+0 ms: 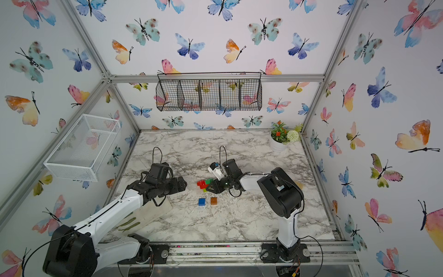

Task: Assemble the letter v with lego
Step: Adjust the lego brick at the center of the board.

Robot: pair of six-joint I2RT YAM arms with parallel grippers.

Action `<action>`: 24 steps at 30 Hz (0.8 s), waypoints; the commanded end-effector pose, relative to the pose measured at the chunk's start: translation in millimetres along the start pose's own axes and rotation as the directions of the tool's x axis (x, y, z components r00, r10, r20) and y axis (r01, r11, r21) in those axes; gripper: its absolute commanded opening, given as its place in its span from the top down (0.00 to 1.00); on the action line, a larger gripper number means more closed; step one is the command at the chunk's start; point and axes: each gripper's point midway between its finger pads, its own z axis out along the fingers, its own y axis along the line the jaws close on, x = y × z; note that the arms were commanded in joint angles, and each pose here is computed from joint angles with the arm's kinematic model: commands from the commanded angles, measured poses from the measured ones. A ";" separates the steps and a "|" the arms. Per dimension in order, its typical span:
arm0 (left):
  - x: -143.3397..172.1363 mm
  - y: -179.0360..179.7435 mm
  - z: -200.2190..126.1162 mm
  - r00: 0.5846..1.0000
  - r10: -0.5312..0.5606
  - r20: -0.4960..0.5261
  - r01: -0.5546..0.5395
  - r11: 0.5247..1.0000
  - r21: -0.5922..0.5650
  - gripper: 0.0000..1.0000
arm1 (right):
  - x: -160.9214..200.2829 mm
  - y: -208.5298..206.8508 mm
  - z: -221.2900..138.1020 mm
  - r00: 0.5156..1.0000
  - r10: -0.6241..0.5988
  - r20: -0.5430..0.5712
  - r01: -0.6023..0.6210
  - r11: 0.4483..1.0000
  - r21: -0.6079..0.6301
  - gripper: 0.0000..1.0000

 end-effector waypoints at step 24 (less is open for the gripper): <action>0.8 -0.2 3.8 1.000 0.007 -0.024 -0.007 1.000 0.018 0.07 | 26.2 -6.0 3.7 0.986 0.122 -0.113 -0.119 0.992 0.031 0.48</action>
